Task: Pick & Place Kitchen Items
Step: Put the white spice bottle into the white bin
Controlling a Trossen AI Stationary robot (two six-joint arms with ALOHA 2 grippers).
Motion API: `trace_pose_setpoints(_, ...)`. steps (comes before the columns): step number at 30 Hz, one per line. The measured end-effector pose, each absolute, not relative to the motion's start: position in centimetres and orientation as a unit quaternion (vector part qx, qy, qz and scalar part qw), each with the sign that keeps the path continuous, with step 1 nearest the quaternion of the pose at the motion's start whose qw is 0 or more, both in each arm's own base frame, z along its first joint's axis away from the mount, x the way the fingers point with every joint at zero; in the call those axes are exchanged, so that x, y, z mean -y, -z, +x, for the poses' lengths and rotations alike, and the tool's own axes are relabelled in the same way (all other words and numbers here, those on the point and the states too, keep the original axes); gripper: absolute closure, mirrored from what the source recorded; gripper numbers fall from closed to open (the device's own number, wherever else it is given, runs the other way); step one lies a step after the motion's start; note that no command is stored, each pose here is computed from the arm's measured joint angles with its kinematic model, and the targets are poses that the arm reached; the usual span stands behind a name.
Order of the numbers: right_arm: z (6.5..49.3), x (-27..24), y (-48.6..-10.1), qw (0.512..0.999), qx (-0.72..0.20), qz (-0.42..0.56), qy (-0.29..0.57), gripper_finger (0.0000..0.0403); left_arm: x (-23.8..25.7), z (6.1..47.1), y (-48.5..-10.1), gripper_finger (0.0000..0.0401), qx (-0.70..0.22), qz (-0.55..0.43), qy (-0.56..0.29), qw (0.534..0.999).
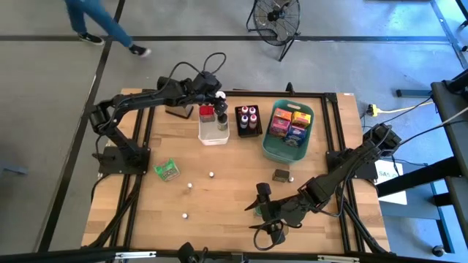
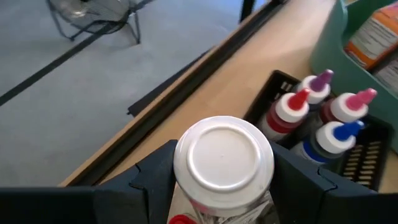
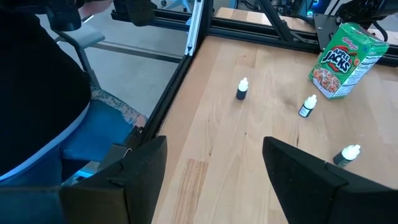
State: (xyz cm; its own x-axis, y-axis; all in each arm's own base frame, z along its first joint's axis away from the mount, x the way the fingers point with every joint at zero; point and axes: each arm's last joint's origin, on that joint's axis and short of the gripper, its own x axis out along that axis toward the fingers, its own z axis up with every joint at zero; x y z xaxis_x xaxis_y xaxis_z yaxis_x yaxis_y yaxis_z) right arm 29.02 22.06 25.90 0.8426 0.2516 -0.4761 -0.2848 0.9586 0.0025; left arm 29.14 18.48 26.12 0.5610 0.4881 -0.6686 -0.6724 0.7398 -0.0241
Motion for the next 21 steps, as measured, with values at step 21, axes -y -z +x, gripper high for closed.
trace_pose_setpoints(21,29.01,-22.07,-25.90,0.959,-0.243,-0.034,-0.140,0.0135,-19.06,28.51,-25.55,0.0194,-0.365,-0.111,-0.295,0.876)
